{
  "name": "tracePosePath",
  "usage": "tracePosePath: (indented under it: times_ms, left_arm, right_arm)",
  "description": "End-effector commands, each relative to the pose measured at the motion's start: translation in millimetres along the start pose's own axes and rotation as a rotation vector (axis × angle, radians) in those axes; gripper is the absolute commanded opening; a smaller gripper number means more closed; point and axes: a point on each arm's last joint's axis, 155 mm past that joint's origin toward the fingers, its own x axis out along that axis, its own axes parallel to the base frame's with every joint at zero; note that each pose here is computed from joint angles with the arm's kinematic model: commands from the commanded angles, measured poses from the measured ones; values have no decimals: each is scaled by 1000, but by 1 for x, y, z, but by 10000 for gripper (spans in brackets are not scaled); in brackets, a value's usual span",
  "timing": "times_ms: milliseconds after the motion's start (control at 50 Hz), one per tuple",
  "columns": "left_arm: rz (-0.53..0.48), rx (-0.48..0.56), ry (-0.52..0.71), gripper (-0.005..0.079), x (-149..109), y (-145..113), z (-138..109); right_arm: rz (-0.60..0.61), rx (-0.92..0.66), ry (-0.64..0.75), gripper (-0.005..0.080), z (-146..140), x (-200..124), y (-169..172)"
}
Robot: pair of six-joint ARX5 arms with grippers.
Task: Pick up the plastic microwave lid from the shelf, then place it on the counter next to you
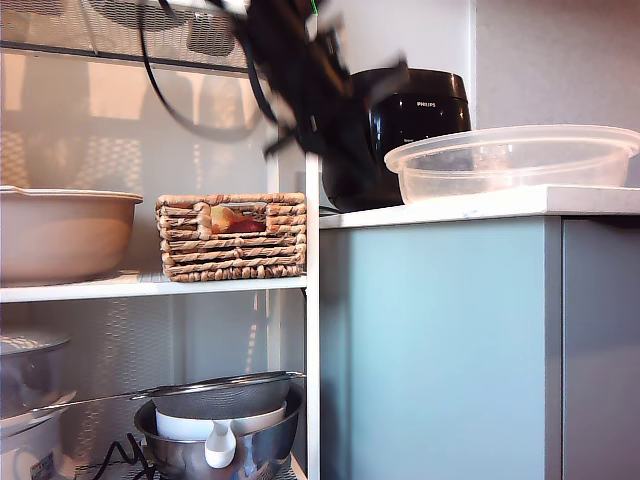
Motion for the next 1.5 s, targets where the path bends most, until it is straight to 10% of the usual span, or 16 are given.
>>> tracePosePath:
  times_ms: [0, 1140, 1480]
  left_arm:
    - [18, -25, -16, -19, 8, 5, 1]
    - [-219, -95, -166, -20, 29, -75, 23]
    - [-123, 11, -34, -19, 26, -39, -4]
  right_arm:
    - [6, -5, -15, -12, 7, -2, 2]
    - [8, -7, -26, -12, 10, -2, 3]
    - [7, -15, -27, -12, 10, -2, 3]
